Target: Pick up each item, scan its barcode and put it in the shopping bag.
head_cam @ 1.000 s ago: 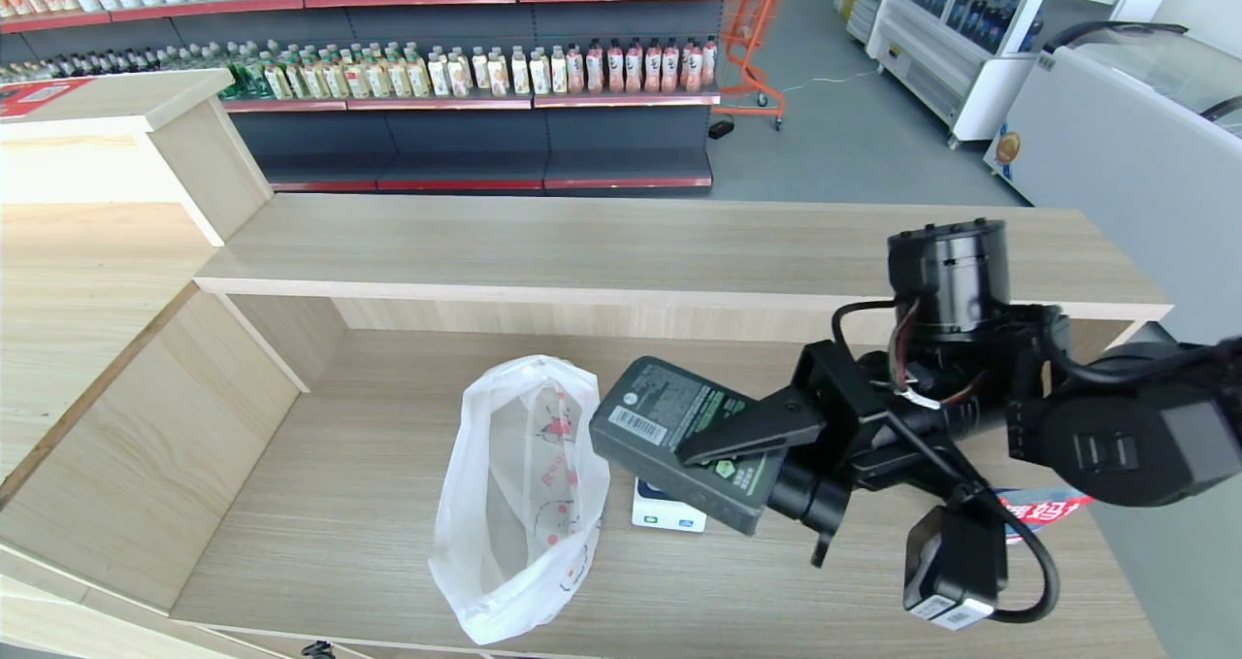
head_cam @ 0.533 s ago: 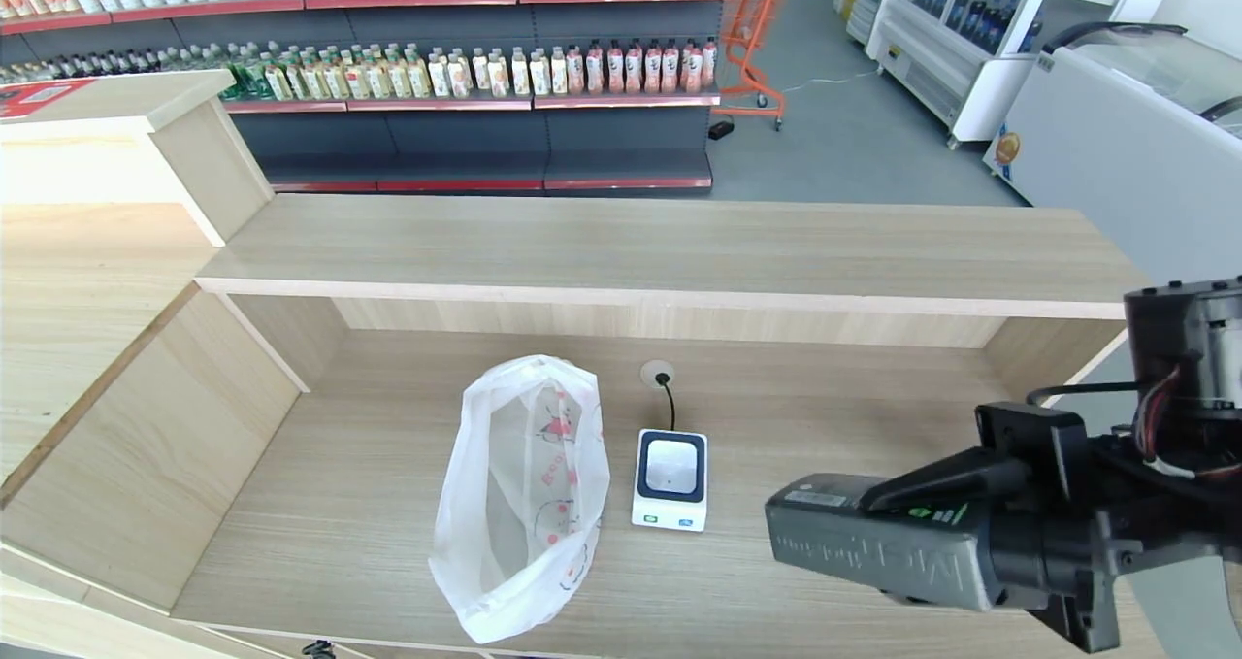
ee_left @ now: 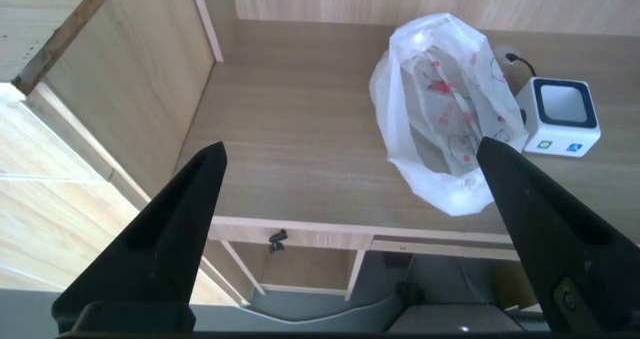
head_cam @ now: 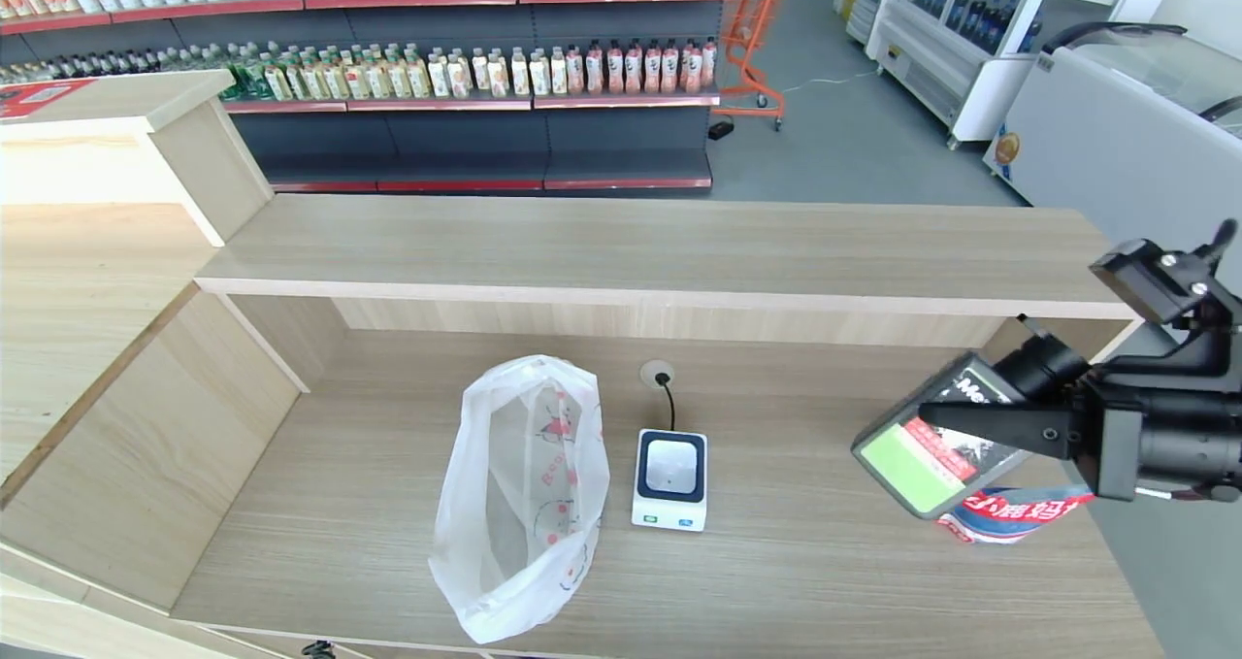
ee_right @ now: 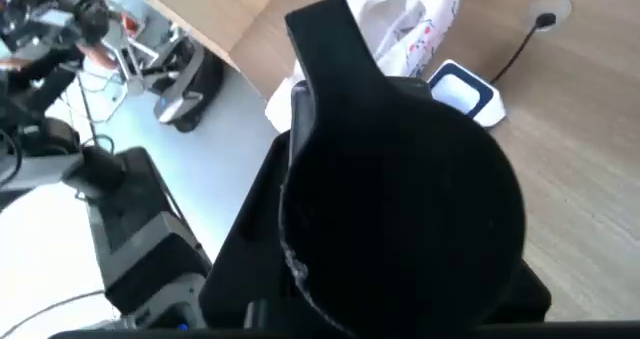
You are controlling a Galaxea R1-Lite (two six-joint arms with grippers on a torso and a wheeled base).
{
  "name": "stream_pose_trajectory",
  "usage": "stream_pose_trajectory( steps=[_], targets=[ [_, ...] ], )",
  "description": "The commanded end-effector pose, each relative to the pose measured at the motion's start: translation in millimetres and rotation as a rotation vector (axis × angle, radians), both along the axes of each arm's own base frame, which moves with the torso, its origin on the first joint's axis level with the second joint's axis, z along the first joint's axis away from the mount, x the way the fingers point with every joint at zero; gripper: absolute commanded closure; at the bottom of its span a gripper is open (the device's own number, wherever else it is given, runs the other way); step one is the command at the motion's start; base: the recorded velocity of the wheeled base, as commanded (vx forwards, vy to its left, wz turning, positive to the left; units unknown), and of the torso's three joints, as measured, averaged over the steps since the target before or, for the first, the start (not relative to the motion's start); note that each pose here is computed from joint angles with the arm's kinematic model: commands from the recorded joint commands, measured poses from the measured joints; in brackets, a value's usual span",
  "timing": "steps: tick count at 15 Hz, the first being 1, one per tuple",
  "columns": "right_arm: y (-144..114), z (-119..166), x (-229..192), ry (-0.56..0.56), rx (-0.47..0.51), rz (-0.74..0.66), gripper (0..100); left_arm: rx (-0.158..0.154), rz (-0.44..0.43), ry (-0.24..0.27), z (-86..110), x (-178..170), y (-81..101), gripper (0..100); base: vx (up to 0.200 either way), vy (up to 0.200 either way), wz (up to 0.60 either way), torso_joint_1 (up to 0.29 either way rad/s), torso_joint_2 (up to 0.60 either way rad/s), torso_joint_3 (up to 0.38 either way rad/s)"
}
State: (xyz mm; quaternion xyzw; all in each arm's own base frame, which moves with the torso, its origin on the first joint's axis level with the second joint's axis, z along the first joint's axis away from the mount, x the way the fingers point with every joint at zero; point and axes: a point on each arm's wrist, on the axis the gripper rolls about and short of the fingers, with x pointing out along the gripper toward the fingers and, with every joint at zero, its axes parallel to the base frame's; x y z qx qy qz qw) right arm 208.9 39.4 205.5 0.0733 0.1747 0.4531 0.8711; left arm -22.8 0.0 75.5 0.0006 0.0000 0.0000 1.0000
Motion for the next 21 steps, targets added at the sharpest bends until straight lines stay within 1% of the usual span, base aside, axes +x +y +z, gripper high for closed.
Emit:
stream_pose_trajectory(
  steps=[1, 2, 3, 4, 5, 6, 8, 9, 10, 11, 12, 13, 15, 16, 19, 21],
  targets=[
    [34, -52, 61, 0.29, 0.057, -0.186, 100, 0.0, 0.0, 0.0, 0.0, 0, 0.0, 0, 0.0, 0.0, 0.0, 0.0, 0.0, 0.0],
    [40, -63, 69, 0.309, 0.051, -0.199, 100, 0.0, 0.0, 0.0, 0.0, 0, 0.0, 0, 0.0, 0.0, 0.0, 0.0, 0.0, 0.0],
    [55, -86, 79, 0.333, 0.029, -0.183, 100, 0.0, 0.0, 0.0, 0.0, 0, 0.0, 0, 0.0, 0.0, 0.0, 0.0, 0.0, 0.0],
    [58, -88, 80, 0.333, 0.027, -0.176, 100, 0.0, 0.0, 0.0, 0.0, 0, 0.0, 0, 0.0, 0.0, 0.0, 0.0, 0.0, 0.0],
    [74, -104, 86, 0.336, 0.004, -0.163, 100, 0.0, 0.0, 0.0, 0.0, 0, 0.0, 0, 0.0, 0.0, 0.0, 0.0, 0.0, 0.0],
    [96, -117, 99, 0.293, -0.018, -0.171, 100, 0.0, 0.0, 0.0, 0.0, 0, 0.0, 0, 0.0, 0.0, 0.0, 0.0, 0.0, 0.0],
    [123, -125, 118, 0.252, -0.047, -0.196, 100, 0.0, 0.0, 0.0, 0.0, 0, 0.0, 0, 0.0, 0.0, 0.0, 0.0, 0.0, 0.0],
    [127, -134, 121, 0.249, -0.082, -0.189, 100, 0.0, 0.0, 0.0, 0.0, 0, 0.0, 0, 0.0, 0.0, 0.0, 0.0, 0.0, 0.0],
    [127, -136, 121, 0.25, -0.09, -0.185, 100, 0.0, 0.0, 0.0, 0.0, 0, 0.0, 0, 0.0, 0.0, 0.0, 0.0, 0.0, 0.0],
    [128, -150, 122, 0.26, -0.136, -0.173, 100, 0.0, 0.0, 0.0, 0.0, 0, 0.0, 0, 0.0, 0.0, 0.0, 0.0, 0.0, 0.0],
    [131, -160, 123, 0.272, -0.153, -0.167, 100, 0.0, 0.0, 0.0, 0.0, 0, 0.0, 0, 0.0, 0.0, 0.0, 0.0, 0.0, 0.0],
    [132, -163, 125, 0.276, -0.157, -0.166, 100, 0.0, 0.0, 0.0, 0.0, 0, 0.0, 0, 0.0, 0.0, 0.0, 0.0, 0.0, 0.0],
    [136, -167, 133, 0.265, -0.16, -0.183, 100, 0.0, 0.0, 0.0, 0.0, 0, 0.0, 0, 0.0, 0.0, 0.0, 0.0, 0.0, 0.0],
    [140, -170, 139, 0.246, -0.177, -0.219, 100, 0.0, 0.0, 0.0, 0.0, 0, 0.0, 0, 0.0, 0.0, 0.0, 0.0, 0.0, 0.0],
    [150, -168, 151, 0.196, -0.171, -0.212, 100, 0.0, 0.0, 0.0, 0.0, 0, 0.0, 0, 0.0, 0.0, 0.0, 0.0, 0.0, 0.0],
    [155, -170, 155, 0.19, -0.169, -0.204, 100, 0.0, -0.002, 0.0, 0.0, 0, 0.0, 0, 0.0, 0.0, 0.0, 0.0, 0.0, 0.0]
  ],
)
